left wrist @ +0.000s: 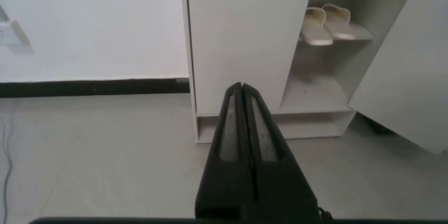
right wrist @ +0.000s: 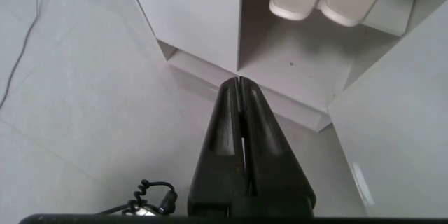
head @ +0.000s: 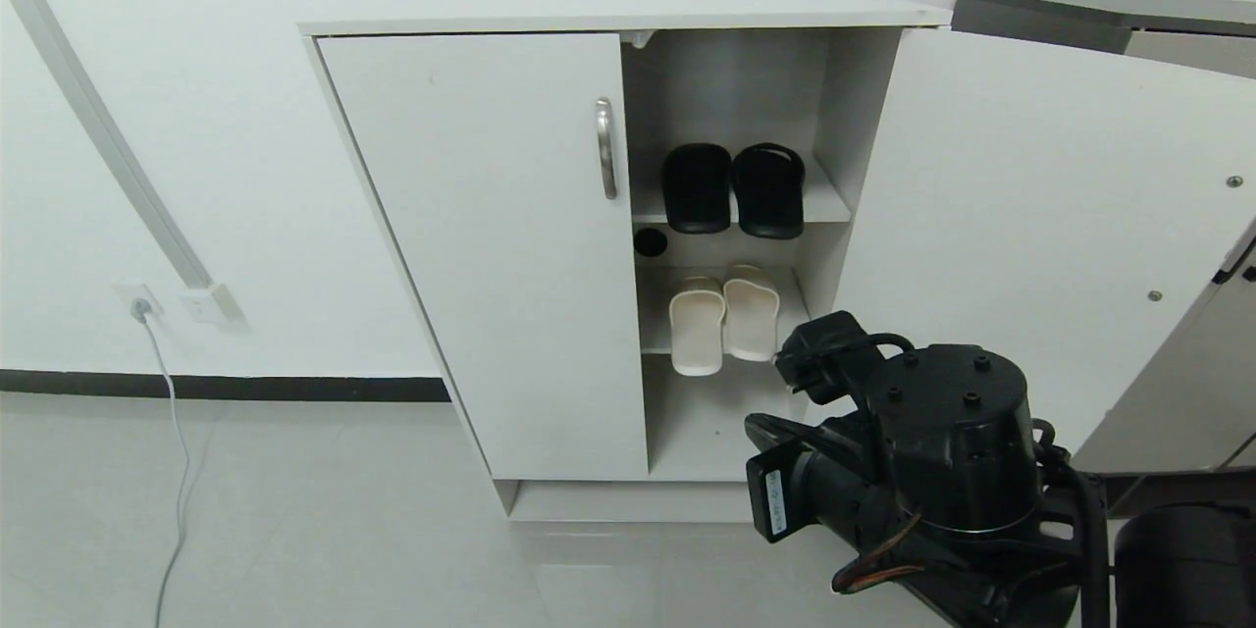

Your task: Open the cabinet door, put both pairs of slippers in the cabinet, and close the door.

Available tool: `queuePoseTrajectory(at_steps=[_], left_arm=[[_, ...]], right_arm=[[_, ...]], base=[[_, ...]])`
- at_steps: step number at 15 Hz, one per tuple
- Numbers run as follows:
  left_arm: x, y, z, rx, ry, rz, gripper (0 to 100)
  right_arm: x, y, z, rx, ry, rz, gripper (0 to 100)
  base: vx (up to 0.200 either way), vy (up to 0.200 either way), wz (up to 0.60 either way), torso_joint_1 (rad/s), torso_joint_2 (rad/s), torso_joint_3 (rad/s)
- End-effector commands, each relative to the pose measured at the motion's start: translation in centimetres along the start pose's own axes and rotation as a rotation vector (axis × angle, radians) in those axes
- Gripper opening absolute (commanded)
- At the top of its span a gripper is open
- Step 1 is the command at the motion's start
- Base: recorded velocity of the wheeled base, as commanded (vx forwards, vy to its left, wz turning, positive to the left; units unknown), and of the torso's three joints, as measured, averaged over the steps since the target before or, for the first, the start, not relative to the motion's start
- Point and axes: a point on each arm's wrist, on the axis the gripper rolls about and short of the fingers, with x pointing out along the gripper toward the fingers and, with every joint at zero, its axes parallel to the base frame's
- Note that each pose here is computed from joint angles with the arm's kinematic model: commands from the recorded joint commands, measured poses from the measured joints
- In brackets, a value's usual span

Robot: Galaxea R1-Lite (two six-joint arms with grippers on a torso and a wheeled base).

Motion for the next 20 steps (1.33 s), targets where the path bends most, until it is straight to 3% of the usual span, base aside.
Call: queuePoseTrajectory(at_steps=[1,8,20], left_arm=[[0.00,0.00,0.01,-0.001,0.001,0.000,0],[0.00,0.00,0.01,0.001,0.001,-0.001,0],[0.00,0.00,0.01,0.001,0.001,-0.001,0]], right_arm=[[0.05,0.02,-0.04,-0.001,0.001,-0.001,0],[0.04,-0.03,0.02,0.001,-0.001,-0.002,0],[-0.04,0.01,0.20,0.003,-0.007,-0.003,0]], base=[[0.000,0.000,0.00,-0.002,-0.24,-0.266],[0.000,0.000,0.00,0.039,-0.41,-0.360],[0.000,0.000,0.00,0.152,-0.48,-0.327]])
